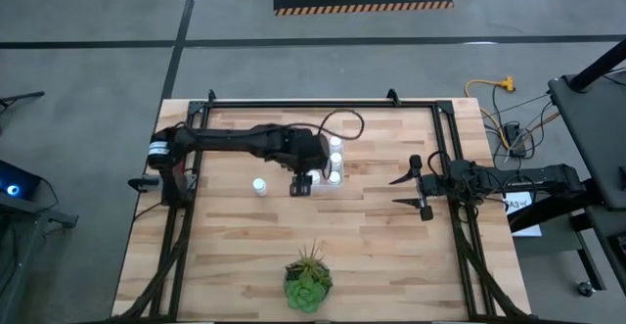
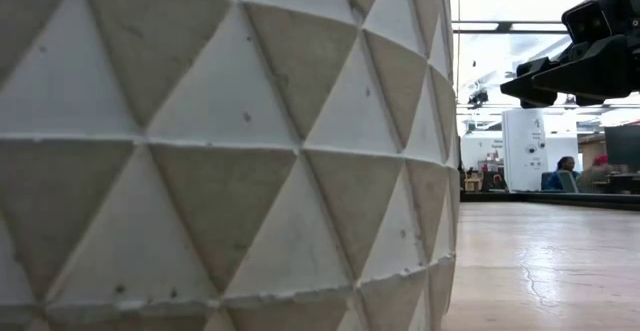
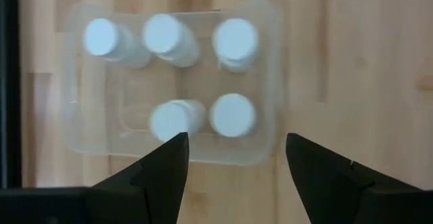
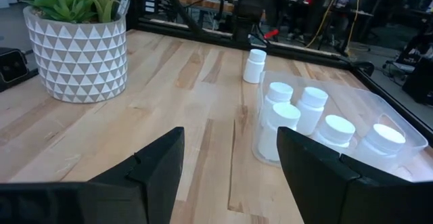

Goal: Pick and place pill bottles into a basket
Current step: Put the white pill bottle into the transparent bin

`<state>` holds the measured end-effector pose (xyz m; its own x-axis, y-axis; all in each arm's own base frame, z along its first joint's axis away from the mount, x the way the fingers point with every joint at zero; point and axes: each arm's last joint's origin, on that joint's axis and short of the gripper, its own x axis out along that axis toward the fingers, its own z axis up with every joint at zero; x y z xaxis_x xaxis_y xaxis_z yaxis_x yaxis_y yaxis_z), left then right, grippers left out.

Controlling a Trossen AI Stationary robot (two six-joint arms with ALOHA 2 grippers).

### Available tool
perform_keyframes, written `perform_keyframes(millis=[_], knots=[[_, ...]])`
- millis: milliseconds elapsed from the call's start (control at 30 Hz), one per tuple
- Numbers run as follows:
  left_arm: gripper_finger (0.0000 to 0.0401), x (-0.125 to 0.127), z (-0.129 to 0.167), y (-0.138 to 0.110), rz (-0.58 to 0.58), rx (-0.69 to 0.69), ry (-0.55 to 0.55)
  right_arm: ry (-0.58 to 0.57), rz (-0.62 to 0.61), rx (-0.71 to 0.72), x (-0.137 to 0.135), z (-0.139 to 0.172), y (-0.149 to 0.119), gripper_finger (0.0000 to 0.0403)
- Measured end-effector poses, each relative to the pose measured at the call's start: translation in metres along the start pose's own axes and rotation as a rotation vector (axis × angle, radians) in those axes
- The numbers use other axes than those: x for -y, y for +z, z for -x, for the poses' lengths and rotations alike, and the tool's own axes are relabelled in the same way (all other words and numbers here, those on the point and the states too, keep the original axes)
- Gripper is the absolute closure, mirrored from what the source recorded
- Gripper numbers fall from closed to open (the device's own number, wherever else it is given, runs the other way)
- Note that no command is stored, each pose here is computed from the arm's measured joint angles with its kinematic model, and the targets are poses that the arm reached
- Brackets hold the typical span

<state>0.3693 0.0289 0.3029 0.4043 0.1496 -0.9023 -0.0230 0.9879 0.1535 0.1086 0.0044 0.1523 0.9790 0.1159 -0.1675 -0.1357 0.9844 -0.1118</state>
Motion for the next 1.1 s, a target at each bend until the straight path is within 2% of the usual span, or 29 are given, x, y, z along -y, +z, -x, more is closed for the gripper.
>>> perform_keyframes(millis=[333, 533, 867, 1100], knots=[[0.0173, 0.054, 0.018, -0.014, -0.083, -0.063, -0.038, 0.000, 0.000, 0.000, 0.000, 0.000, 0.000, 0.0177], [0.0173, 0.075, 0.021, -0.044, -0.145, -0.066, -0.008, 0.000, 0.000, -0.001, 0.000, 0.000, 0.000, 0.0177], [0.0173, 0.065, 0.037, -0.118, -0.018, 0.052, 0.025, 0.000, 0.000, 0.000, 0.000, 0.000, 0.000, 0.0177], [0.0173, 0.055, 0.042, -0.148, 0.065, 0.081, 0.054, 0.000, 0.000, 0.000, 0.000, 0.000, 0.000, 0.0177]])
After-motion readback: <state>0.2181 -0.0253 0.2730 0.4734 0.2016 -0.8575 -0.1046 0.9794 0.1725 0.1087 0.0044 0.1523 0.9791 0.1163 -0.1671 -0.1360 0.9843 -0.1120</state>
